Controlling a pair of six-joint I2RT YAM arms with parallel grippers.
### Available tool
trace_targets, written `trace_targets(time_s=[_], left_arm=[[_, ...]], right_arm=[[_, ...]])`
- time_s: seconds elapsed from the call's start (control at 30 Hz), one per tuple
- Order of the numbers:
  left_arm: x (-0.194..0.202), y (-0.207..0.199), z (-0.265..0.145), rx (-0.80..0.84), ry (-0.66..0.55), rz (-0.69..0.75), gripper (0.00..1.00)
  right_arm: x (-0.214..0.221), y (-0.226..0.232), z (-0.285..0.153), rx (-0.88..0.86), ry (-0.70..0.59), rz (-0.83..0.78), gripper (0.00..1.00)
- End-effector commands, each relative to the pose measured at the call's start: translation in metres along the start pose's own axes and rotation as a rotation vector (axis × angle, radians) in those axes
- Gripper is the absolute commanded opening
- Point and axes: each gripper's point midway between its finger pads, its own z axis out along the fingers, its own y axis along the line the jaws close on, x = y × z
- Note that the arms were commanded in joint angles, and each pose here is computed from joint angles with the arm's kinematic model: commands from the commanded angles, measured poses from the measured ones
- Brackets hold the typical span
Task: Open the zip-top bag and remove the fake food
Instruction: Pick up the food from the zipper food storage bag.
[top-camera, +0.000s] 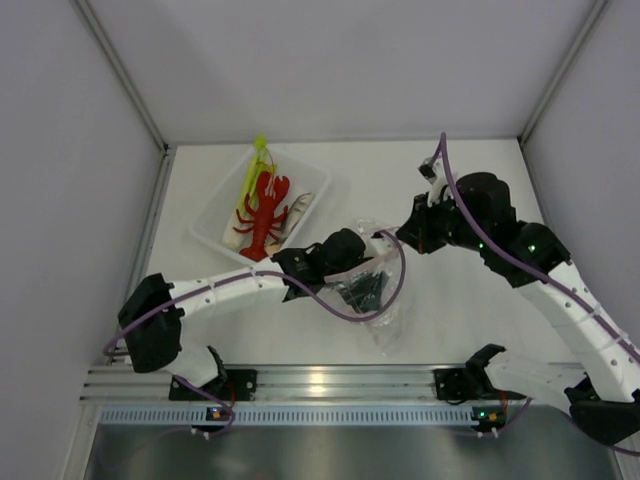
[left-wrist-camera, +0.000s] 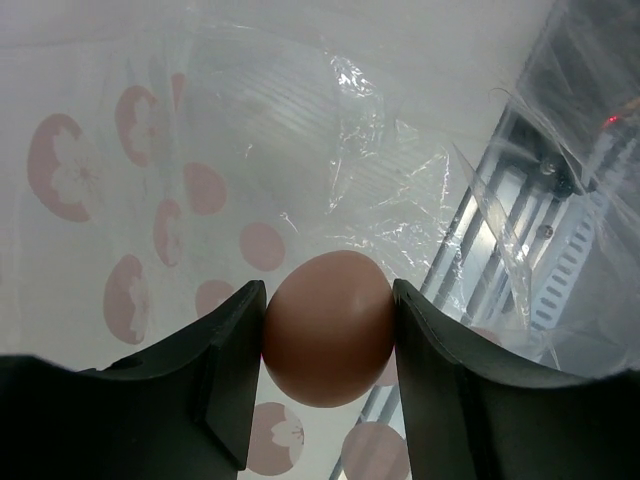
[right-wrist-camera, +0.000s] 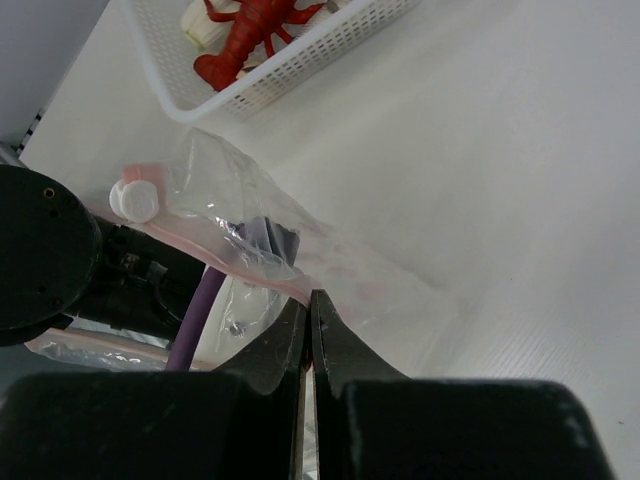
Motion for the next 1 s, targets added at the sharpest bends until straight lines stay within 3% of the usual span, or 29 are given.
trace_targets(time_s=[0.0, 0.07, 0.27, 0.47, 0.87, 0.97], left_arm=[[-0.025, -0.023, 0.0, 0.09, -0.066, 0.121, 0.0], [-0.024, -0.019, 0.002, 0.065, -0.062, 0.135, 0.0], [-0.041, 0.039, 0.001, -0.277, -0.115, 0.105, 0.0], [-0.045, 0.04, 0.012, -0.263, -0.092, 0.178, 0.0], [-0.028, 0.039, 0.035, -0.301, 0.001, 0.425, 0.0], [-0.029, 0.034, 0.03, -0.312, -0.022, 0.46, 0.0]], right_arm=[[-0.016, 0.004, -0.005, -0.029, -0.029, -0.083, 0.0], [-0.015, 0.014, -0.008, -0.071, -0.029, -0.106, 0.0], [0.001, 0.043, -0.025, -0.212, -0.031, -0.176, 0.0], [0.006, 0.065, -0.04, -0.339, -0.062, -0.168, 0.0], [-0.017, 0.051, -0.032, -0.217, -0.068, -0.163, 0.0], [-0.015, 0.02, -0.022, -0.041, -0.025, -0.153, 0.0]])
